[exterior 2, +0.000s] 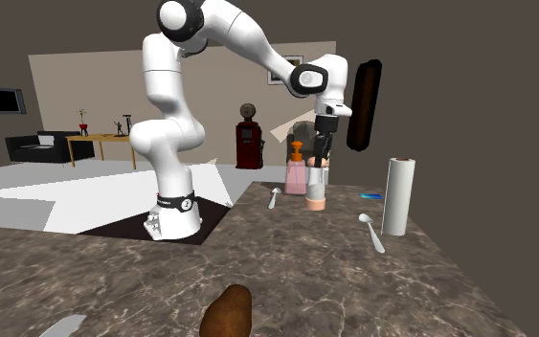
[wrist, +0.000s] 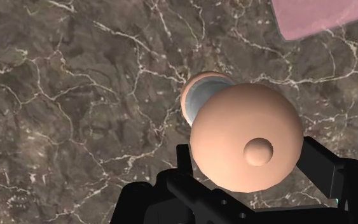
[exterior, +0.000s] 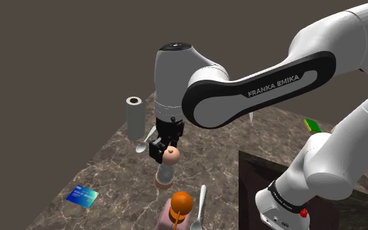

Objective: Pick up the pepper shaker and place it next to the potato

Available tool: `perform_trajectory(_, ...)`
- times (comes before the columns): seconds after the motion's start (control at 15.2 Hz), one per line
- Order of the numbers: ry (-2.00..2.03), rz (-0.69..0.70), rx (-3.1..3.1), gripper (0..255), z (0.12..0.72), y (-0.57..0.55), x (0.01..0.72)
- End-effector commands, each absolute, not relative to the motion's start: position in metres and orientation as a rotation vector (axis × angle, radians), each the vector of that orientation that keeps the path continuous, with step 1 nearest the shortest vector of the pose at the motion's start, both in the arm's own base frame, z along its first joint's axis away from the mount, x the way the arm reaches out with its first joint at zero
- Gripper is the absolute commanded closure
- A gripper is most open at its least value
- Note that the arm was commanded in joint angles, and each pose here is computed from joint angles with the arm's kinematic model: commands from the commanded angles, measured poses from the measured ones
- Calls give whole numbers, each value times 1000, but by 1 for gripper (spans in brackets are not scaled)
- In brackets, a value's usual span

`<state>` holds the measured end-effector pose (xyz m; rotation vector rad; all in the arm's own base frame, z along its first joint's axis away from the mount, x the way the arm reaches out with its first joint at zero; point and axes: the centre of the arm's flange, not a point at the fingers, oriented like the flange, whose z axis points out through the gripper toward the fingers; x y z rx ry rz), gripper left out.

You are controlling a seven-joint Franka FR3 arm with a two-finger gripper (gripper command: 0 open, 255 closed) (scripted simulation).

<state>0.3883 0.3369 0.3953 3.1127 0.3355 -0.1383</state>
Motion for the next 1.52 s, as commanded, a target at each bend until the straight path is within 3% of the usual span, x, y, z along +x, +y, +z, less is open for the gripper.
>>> perform_trajectory(0.0, 336, -139, 3112, 255, 395, 337, 388)
perform_trajectory(0.33, 336, -139, 3112, 255, 395, 337, 388)
perform_trajectory(1.45, 336, -139, 3112, 255, 485, 337, 388)
